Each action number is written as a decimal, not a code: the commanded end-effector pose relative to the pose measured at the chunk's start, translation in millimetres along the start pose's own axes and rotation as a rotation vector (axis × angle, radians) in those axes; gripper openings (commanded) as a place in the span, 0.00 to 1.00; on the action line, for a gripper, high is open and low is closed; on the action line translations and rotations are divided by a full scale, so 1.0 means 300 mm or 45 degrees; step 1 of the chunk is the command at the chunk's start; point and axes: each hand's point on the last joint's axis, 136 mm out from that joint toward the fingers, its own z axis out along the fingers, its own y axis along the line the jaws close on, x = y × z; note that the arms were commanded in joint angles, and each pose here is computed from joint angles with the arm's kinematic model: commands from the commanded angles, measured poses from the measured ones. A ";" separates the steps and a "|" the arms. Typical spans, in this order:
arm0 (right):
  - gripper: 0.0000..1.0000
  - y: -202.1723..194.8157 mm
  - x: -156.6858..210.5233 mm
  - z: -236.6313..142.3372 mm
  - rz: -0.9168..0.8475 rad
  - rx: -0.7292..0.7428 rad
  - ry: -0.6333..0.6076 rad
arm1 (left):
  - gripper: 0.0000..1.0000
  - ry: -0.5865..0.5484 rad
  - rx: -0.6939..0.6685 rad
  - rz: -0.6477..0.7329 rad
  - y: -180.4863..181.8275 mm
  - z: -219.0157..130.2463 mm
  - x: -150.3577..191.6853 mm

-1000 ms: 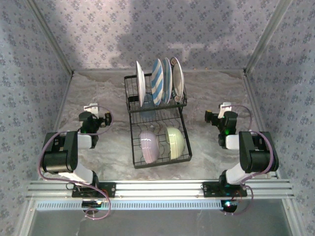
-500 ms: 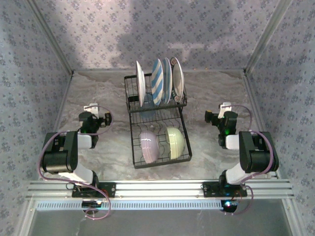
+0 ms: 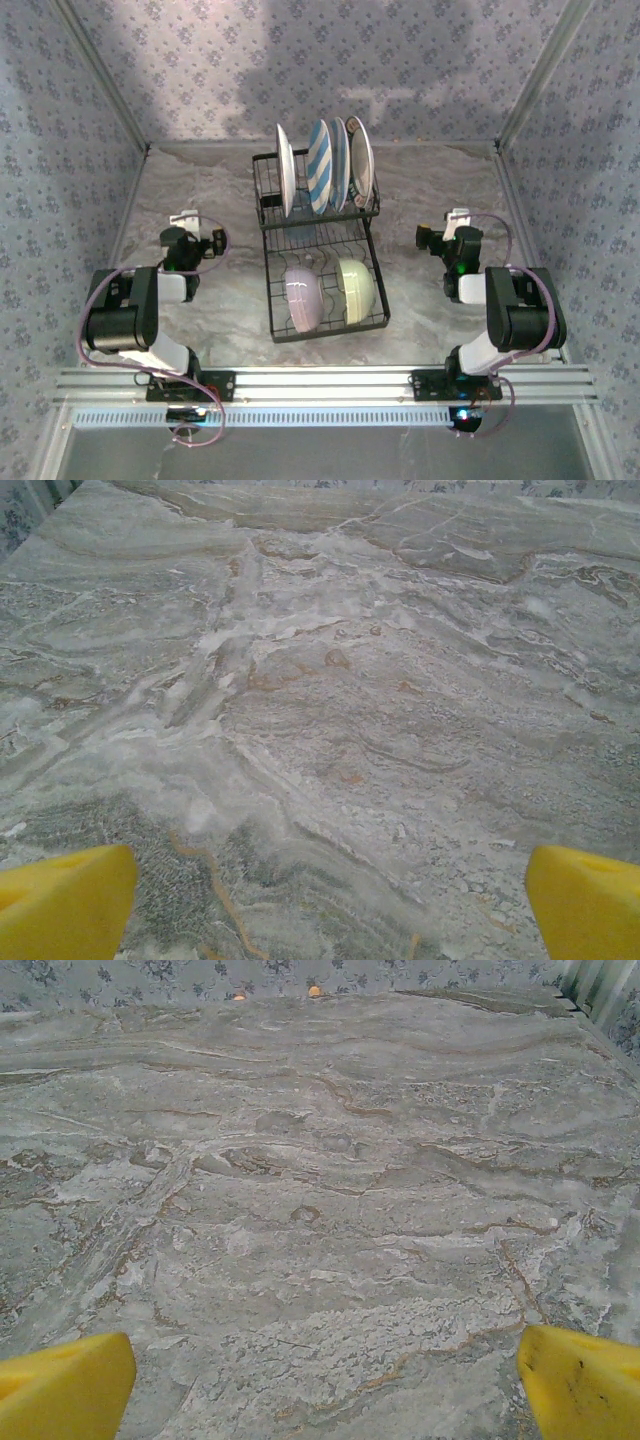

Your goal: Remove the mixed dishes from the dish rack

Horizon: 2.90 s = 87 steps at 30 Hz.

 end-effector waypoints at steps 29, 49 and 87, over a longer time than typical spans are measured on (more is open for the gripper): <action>1.00 -0.301 -0.308 -0.349 1.204 0.118 -0.499 | 0.99 -0.002 -0.323 -0.437 0.090 -0.348 -0.355; 1.00 0.143 -0.571 -0.512 0.415 0.049 0.105 | 0.99 0.218 0.540 -0.414 -0.312 -0.643 -0.436; 0.74 0.677 -0.835 -0.671 -0.068 -0.367 0.118 | 0.99 -0.022 1.215 -0.316 -0.546 -0.888 -0.494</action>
